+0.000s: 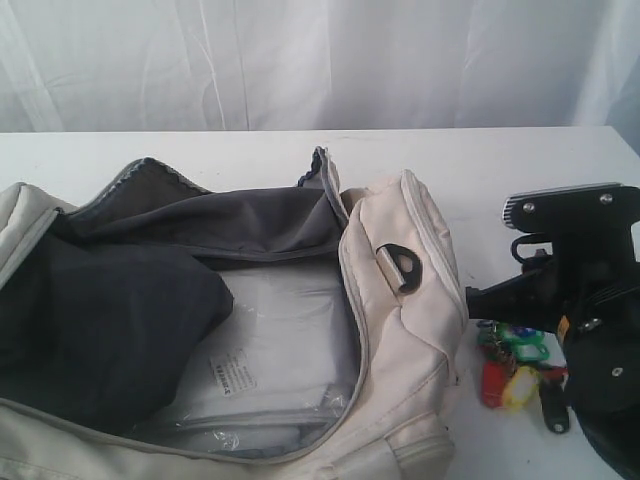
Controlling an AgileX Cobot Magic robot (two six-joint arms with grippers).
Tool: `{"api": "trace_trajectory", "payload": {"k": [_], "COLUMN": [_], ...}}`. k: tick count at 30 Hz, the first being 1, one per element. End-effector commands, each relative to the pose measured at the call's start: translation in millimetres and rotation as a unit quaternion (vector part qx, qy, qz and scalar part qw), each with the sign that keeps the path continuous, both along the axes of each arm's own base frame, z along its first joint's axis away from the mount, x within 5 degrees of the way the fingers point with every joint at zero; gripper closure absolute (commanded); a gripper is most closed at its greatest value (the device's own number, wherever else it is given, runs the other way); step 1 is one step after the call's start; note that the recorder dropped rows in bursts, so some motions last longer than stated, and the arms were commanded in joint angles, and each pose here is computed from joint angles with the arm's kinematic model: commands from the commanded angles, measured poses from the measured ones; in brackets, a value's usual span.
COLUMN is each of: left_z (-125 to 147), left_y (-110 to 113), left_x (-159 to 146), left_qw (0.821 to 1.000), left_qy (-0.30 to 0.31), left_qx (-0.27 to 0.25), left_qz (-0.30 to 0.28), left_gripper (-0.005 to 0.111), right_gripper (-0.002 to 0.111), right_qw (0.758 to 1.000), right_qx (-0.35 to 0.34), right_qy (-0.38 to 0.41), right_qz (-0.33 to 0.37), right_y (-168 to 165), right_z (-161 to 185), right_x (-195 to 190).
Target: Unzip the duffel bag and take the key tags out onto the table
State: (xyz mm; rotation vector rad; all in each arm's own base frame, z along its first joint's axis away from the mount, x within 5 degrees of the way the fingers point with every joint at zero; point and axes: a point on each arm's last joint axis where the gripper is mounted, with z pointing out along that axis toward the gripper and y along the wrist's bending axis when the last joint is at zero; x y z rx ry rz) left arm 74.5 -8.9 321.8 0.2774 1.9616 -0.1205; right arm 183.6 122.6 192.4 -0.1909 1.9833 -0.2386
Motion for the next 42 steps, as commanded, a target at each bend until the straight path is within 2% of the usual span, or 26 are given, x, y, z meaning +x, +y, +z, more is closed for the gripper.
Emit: {"api": "trace_trajectory", "payload": {"k": [1,8,11,14,16,21,23,24,26,27,30,31,32,33,35,36,42], "left_z": [2,2,2,2,3,8,11,12,13,13,13,14,14,16,20,21,21], "left_y": [2,2,2,2,1,-1,-3,-3,-5,-5,-5,-4,-4,-3,-1,0,0], "left_x": [-1,-1,-1,-1,-1,1,1,1,1,1,1,1,2,2,4,4,4], "left_qw": [1.000,1.000,1.000,1.000,1.000,0.999,0.998,0.998,0.997,0.997,0.997,0.997,0.997,0.996,0.994,0.993,0.992], "left_qy": [-0.002,-0.001,-0.001,-0.003,-0.008,-0.039,-0.053,-0.056,-0.060,-0.061,-0.063,-0.065,-0.068,-0.073,-0.088,-0.094,-0.094], "left_qx": [-0.002,-0.003,-0.003,-0.005,-0.005,-0.005,-0.010,-0.013,-0.025,-0.028,-0.027,-0.025,-0.029,-0.043,-0.071,-0.077,-0.079], "left_qz": [0.004,0.004,0.004,0.000,-0.002,-0.013,-0.023,-0.027,-0.030,-0.030,-0.029,-0.029,-0.025,-0.014,0.008,0.014,0.016], "left_gripper": [0.062,0.062,0.062,0.062,0.063,0.064,0.064,0.065,0.070,0.076,0.094,0.099,0.107,0.107,0.107,0.107,0.107], "right_gripper": [0.065,0.065,0.066,0.074,0.081,0.099,0.106,0.106,0.106,0.106,0.106,0.106,0.106,0.106,0.106,0.106,0.106], "right_qw": [1.000,0.997,0.989,0.976,0.972,0.957,0.934,0.930,0.927,0.926,0.908,0.912,0.924,0.931,0.943,0.947,0.946], "right_qx": [-0.002,0.062,0.125,0.193,0.210,0.149,0.184,0.203,0.245,0.270,0.334,0.313,0.247,0.195,0.100,0.075,0.072], "right_qy": [-0.014,-0.022,-0.046,-0.079,-0.106,-0.166,-0.194,-0.199,-0.207,-0.206,-0.174,-0.166,-0.158,-0.124,-0.056,-0.034,-0.037], "right_qz": [-0.007,-0.044,-0.059,-0.056,-0.011,0.184,0.237,0.234,0.193,0.165,0.185,0.206,0.246,0.283,0.312,0.312,0.314], "right_y": [-2,-13,-26,-42,-52,-67,-80,-86,-106,-116,-120,-118,-114,-109,-109,-111,-111], "right_z": [3,22,43,69,89,121,131,133,134,132,128,126,123,115,99,94,94], "right_x": [2,-6,-16,-29,-42,-79,-101,-106,-114,-118,-129,-131,-133,-136,-140,-141,-141]}}
